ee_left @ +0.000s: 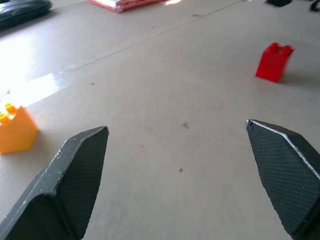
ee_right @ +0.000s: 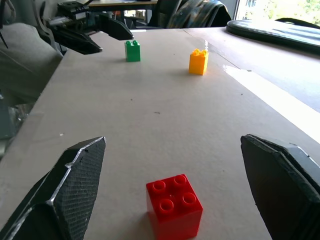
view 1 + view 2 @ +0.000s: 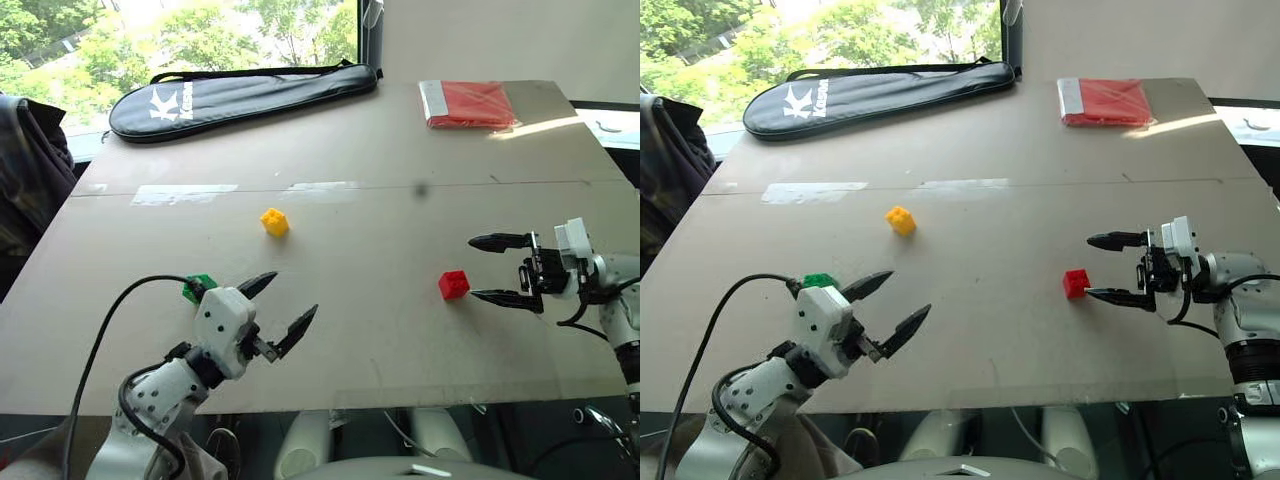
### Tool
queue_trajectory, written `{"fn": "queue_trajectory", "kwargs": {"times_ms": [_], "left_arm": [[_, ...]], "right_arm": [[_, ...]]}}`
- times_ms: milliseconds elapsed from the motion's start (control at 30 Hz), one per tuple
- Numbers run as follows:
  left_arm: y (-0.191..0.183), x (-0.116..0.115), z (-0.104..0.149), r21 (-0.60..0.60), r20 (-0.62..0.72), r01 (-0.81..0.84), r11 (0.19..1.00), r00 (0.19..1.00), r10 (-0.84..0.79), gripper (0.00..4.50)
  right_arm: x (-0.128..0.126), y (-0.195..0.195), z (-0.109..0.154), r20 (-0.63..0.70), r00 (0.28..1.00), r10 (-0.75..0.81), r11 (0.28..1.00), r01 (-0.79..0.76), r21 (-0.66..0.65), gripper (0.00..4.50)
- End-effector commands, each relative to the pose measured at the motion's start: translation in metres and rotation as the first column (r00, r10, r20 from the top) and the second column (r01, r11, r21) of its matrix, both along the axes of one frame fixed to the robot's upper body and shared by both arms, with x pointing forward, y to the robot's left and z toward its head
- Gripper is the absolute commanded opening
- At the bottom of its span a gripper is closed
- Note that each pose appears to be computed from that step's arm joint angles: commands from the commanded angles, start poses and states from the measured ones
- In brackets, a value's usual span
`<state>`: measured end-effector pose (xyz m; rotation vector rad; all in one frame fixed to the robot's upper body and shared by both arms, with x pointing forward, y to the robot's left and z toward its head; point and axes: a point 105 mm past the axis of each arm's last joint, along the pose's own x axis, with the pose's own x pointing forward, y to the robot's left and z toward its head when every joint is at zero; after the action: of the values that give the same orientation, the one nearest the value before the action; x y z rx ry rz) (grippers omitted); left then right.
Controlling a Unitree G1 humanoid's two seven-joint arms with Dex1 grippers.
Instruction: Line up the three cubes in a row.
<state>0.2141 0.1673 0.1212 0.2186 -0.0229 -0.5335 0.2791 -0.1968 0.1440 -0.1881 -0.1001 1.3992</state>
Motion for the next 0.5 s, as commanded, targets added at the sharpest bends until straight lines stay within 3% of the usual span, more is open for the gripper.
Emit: {"fn": "queue_trajectory", "kwargs": {"times_ms": [33,133,267,500], "left_arm": [[0.045,-0.002,0.0,0.053,0.099,-0.335,0.941,0.939,0.328,4.5],[0.073,-0.008,-0.013,0.047,0.107,-0.512,0.858,0.857,0.505,4.5],[0.081,-0.01,-0.026,0.085,0.109,-0.54,0.838,0.841,0.53,4.5],[0.09,-0.005,-0.035,0.041,0.099,-0.604,0.796,0.795,0.598,4.5]], "right_arm": [[-0.013,-0.005,0.015,0.018,1.0,0.013,0.998,-0.014,0.063,4.46],[-0.02,-0.011,0.016,0.014,1.0,-0.005,0.996,0.004,0.085,4.46],[-0.031,-0.02,0.014,0.001,1.0,0.001,0.994,-0.001,0.108,4.46],[-0.043,-0.024,0.018,0.032,0.999,0.019,0.987,-0.024,0.158,4.46]]}}
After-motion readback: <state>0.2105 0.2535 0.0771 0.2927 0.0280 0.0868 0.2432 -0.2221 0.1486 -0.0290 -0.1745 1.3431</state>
